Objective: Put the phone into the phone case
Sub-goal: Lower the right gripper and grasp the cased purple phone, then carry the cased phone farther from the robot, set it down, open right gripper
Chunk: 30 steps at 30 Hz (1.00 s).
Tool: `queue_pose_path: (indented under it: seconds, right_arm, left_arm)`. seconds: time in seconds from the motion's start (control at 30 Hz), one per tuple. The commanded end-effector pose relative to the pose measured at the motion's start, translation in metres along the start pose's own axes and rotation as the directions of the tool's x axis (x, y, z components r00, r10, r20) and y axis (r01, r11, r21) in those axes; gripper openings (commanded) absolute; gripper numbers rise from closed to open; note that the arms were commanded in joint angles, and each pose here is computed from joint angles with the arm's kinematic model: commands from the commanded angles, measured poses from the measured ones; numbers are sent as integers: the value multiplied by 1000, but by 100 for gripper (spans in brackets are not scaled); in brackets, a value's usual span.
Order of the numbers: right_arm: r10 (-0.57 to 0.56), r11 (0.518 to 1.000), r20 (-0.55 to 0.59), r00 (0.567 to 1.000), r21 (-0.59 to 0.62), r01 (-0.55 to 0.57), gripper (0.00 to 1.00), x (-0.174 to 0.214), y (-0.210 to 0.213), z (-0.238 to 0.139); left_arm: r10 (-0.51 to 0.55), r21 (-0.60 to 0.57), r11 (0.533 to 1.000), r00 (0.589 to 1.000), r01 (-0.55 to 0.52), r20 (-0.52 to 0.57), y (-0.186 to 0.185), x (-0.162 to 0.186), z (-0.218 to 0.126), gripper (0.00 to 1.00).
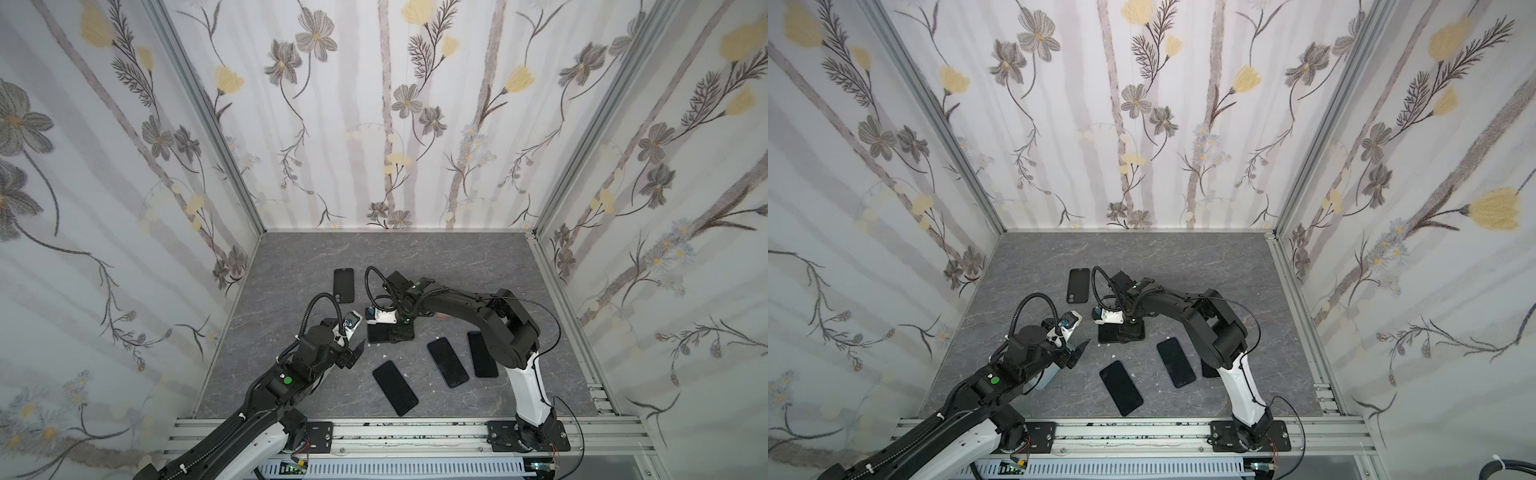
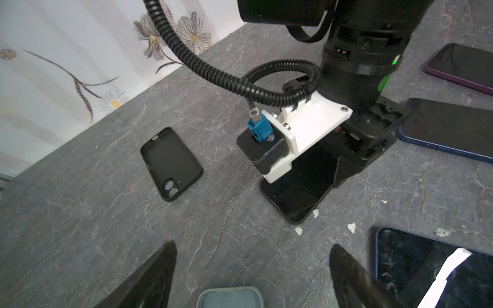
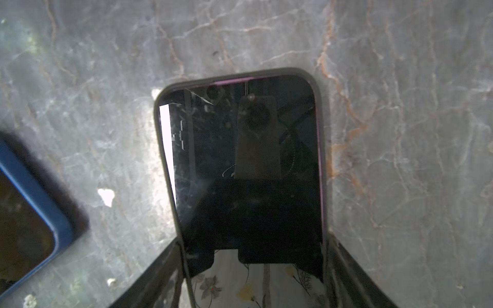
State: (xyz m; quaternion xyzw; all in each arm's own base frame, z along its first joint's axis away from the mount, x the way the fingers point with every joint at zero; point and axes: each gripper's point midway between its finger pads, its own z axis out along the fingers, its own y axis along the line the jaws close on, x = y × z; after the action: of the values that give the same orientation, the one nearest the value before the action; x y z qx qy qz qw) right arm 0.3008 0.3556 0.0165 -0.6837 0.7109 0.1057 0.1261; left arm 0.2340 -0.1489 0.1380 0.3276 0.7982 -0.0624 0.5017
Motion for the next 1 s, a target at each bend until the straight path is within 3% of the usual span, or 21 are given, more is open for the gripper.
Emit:
queue_pose_path:
  seconds: [0.0, 0.17, 0.27, 0.37, 0.5, 0.67, 0.87, 0.97]
  right_arm:
    - [131, 989, -89, 987, 78, -124, 68, 23, -25, 7]
    - [319, 937, -69, 945, 171, -304, 68, 29, -71, 6]
    - [458, 870, -34, 888, 219, -441, 68, 37, -103, 4]
    - [590, 777, 19, 807, 256, -575, 68, 46, -132, 3]
    - [737, 606, 93, 669, 346, -716, 68, 59, -169, 5]
    - [822, 474, 147, 550, 356, -805, 68, 60, -195, 16]
    - [899, 271, 253, 358, 319, -908, 71, 72, -219, 21]
    - [907, 221, 287, 309, 300, -928, 74, 74, -226, 23]
  left_arm:
    - [-2, -43, 999, 999, 3, 38, 8, -8, -2, 89]
    - [0, -87, 996, 998, 5, 63, 16, -13, -6, 89]
    - [-3, -107, 994, 997, 12, 83, 20, -16, -8, 90]
    - [-7, -127, 992, 995, 19, 95, 24, -19, -9, 91]
    - [-19, -144, 989, 994, 35, 110, 27, -22, -10, 91]
    - [-25, -155, 987, 992, 44, 123, 29, -24, -11, 92]
    - [-29, -164, 985, 990, 52, 140, 31, -27, -14, 92]
    - [-30, -163, 985, 989, 54, 144, 31, -27, -14, 92]
